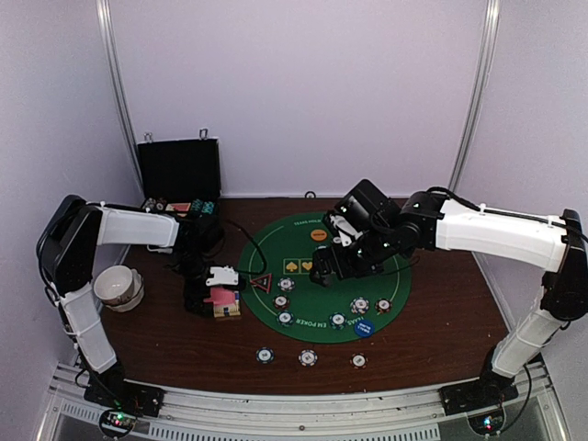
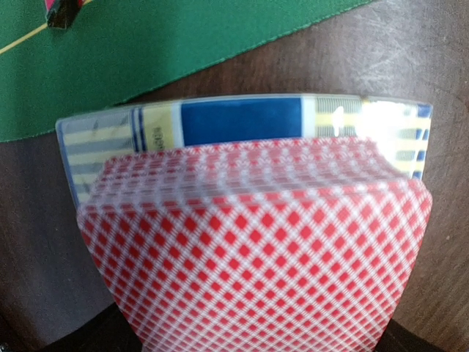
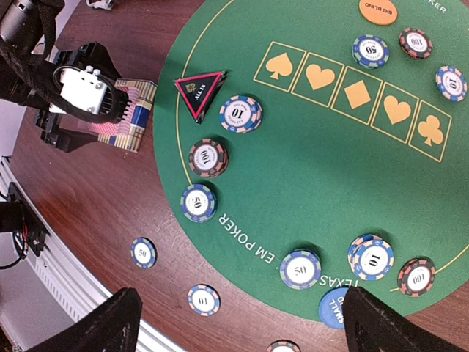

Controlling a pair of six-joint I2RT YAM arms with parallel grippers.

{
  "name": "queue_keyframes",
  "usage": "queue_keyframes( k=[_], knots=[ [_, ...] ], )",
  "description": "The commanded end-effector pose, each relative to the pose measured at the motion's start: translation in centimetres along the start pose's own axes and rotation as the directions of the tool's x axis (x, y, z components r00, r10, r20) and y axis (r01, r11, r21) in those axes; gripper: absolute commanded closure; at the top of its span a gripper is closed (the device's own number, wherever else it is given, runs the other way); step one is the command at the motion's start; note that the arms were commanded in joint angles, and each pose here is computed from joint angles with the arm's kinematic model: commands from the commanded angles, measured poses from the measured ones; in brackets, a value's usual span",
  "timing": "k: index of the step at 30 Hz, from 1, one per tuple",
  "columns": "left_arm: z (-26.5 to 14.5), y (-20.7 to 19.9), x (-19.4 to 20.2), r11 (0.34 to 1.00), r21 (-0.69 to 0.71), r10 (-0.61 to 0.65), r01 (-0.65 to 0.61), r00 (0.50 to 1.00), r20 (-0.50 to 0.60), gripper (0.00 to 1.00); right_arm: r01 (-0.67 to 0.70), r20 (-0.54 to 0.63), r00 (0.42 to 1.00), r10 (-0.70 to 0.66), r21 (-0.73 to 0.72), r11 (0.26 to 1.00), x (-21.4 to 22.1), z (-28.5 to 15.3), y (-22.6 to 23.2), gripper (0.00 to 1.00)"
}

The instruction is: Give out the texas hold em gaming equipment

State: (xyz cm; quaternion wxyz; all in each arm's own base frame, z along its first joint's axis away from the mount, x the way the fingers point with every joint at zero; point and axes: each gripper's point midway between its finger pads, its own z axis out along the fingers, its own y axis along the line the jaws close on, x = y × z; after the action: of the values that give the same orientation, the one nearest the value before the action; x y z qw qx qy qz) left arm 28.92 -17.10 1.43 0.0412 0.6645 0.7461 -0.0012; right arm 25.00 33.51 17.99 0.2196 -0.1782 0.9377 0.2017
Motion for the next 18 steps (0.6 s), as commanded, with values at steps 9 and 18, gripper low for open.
queue_keyframes(
  k=[9, 18],
  knots=[
    [0.0, 0.3, -0.3, 1.000, -0.010, 0.010, -0.010, 1.000, 0.021, 0.25, -0.009, 0.012, 1.000, 0.010, -0.019, 1.000, 0.1, -0.7, 0.0, 0.01],
    [-0.9, 0.6, -0.7, 1.000, -0.030, 0.011, -0.010, 0.999, 0.043, 0.67, -0.009, 0.011, 1.000, 0.009, -0.026, 1.000, 0.2, -0.7, 0.1, 0.03]
  ],
)
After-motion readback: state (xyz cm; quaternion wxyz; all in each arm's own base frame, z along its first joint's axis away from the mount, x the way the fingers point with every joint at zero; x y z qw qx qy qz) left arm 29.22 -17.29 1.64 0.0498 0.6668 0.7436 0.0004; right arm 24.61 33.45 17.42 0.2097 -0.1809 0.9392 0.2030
